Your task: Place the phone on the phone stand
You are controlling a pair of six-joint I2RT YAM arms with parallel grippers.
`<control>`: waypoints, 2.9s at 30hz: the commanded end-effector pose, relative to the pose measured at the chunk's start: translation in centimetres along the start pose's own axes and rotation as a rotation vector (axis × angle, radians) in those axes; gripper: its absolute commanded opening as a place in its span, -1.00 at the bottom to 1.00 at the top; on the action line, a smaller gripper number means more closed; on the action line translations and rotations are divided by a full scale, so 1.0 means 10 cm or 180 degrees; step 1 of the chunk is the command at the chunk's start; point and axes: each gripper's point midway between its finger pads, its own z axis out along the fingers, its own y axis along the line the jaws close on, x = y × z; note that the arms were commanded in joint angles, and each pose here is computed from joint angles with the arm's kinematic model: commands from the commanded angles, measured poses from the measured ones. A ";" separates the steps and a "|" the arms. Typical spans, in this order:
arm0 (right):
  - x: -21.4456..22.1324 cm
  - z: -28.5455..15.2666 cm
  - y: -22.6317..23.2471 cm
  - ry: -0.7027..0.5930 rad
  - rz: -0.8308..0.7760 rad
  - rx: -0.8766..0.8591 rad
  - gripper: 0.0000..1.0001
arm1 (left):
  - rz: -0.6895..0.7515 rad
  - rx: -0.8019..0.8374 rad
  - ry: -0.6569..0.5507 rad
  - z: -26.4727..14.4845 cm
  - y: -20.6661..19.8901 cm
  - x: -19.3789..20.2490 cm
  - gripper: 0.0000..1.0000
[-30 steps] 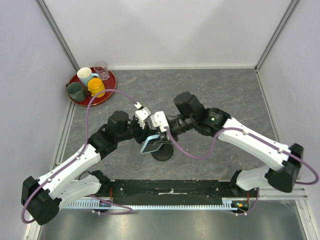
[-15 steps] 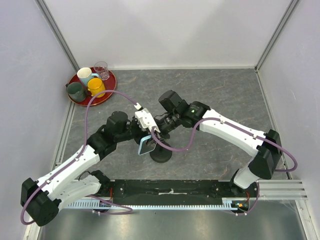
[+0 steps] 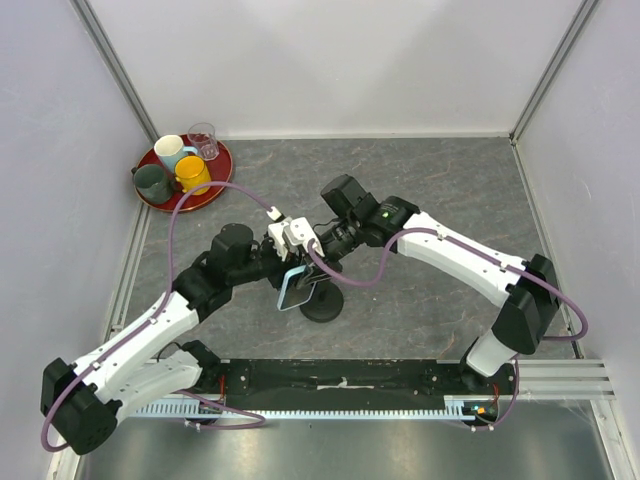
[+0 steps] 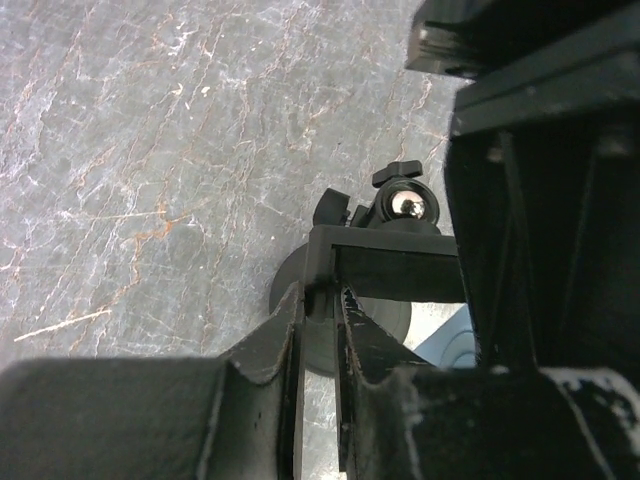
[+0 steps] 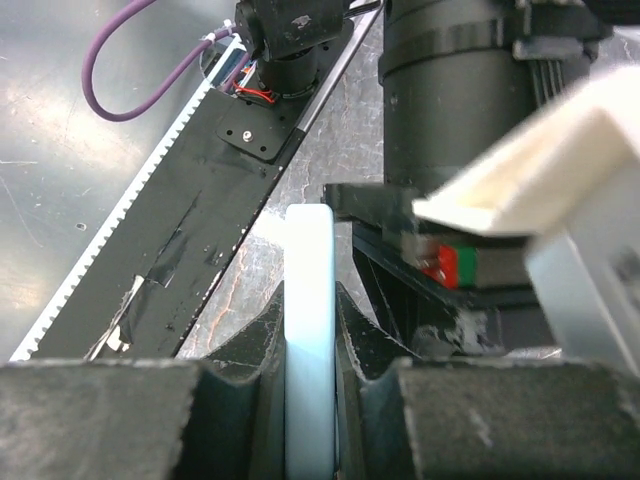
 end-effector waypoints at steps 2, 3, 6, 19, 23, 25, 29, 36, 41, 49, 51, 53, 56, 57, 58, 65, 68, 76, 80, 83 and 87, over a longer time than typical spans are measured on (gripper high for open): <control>-0.01 -0.15 -0.27 -0.0057 -0.0145 0.0236 -1.00 | 0.0373 0.0364 -0.0524 -0.10 -0.23 -0.40 -0.96; -0.04 -0.15 -0.31 -0.0051 -0.0172 0.0254 -1.00 | 0.0368 0.0380 -0.0498 -0.09 -0.24 -0.38 -0.96; -0.05 -0.16 -0.40 -0.0014 -0.0225 0.0321 -1.00 | 0.0378 0.0419 -0.0496 -0.09 -0.26 -0.39 -0.96; 0.63 -0.36 -0.36 0.0804 0.1492 0.1340 -1.00 | -0.0286 -0.0739 -0.0879 -0.22 0.30 -0.56 -0.96; 0.86 -0.64 -0.36 0.1032 0.1961 0.2157 -1.00 | -0.0657 -0.0977 -0.1134 -0.28 0.40 -0.64 -0.96; 0.84 -0.87 -0.37 0.1116 0.1964 0.2587 -1.00 | -0.0718 -0.1321 -0.1256 -0.37 0.56 -0.62 -0.96; 0.90 -1.26 -0.36 0.1182 0.2125 0.3438 -1.00 | -0.0759 -0.1677 -0.1408 -0.54 0.72 -0.63 -0.96; 0.95 -1.71 -0.25 0.1533 0.1962 0.4946 -1.00 | -0.0829 -0.2025 -0.1428 -0.73 0.85 -0.55 -0.96; 0.97 -1.59 -0.39 0.1685 0.1904 0.5185 -1.00 | -0.0850 -0.1688 -0.1260 -0.60 0.68 -0.55 -0.96; 1.00 -1.33 -0.84 0.1900 0.1760 0.4955 -1.00 | -0.1011 -0.1373 -0.0878 -0.55 0.44 -0.47 -0.96; 1.02 -1.27 -0.86 0.1933 0.1758 0.4887 -1.00 | -0.1038 -0.1501 -0.0810 -0.60 0.49 -0.48 -0.96; 1.05 -1.23 -0.87 0.1951 0.1789 0.4848 -1.00 | -0.1106 -0.1566 -0.0716 -0.63 0.50 -0.44 -0.96; 1.07 -1.17 -0.86 0.1903 0.1874 0.4735 -1.00 | -0.1208 -0.1555 -0.0808 -0.66 0.48 -0.48 -0.96; 1.06 -1.14 -0.87 0.1821 0.1910 0.4670 -1.00 | -0.1226 -0.1547 -0.0817 -0.66 0.47 -0.48 -0.96; 1.04 -1.11 -0.87 0.1750 0.1935 0.4599 -1.00 | -0.1255 -0.1558 -0.0827 -0.67 0.47 -0.48 -0.96; 0.91 -1.02 -0.84 0.0973 0.2277 0.3952 -1.00 | -0.1221 -0.1495 -0.0752 -0.65 0.44 -0.45 -0.96; 0.91 -1.10 -0.81 0.0846 0.2378 0.3873 -1.00 | -0.1287 -0.1335 -0.0675 -0.59 0.36 -0.48 -0.75; 0.86 -1.31 -0.82 0.0610 0.2553 0.3926 -0.73 | -0.1402 -0.1017 -0.0552 -0.38 0.22 -0.50 -0.47; 0.86 -1.35 -0.81 0.0556 0.2607 0.3959 -0.41 | -0.1431 -0.0903 -0.0514 -0.31 0.17 -0.49 -0.46; 0.89 -1.37 -0.80 0.0543 0.2646 0.3952 -0.25 | -0.1453 -0.0712 -0.0488 -0.24 0.08 -0.49 -0.41; 0.86 -1.41 -0.76 0.0520 0.2608 0.3942 0.05 | -0.1426 -0.0442 -0.0454 -0.15 -0.04 -0.51 -0.21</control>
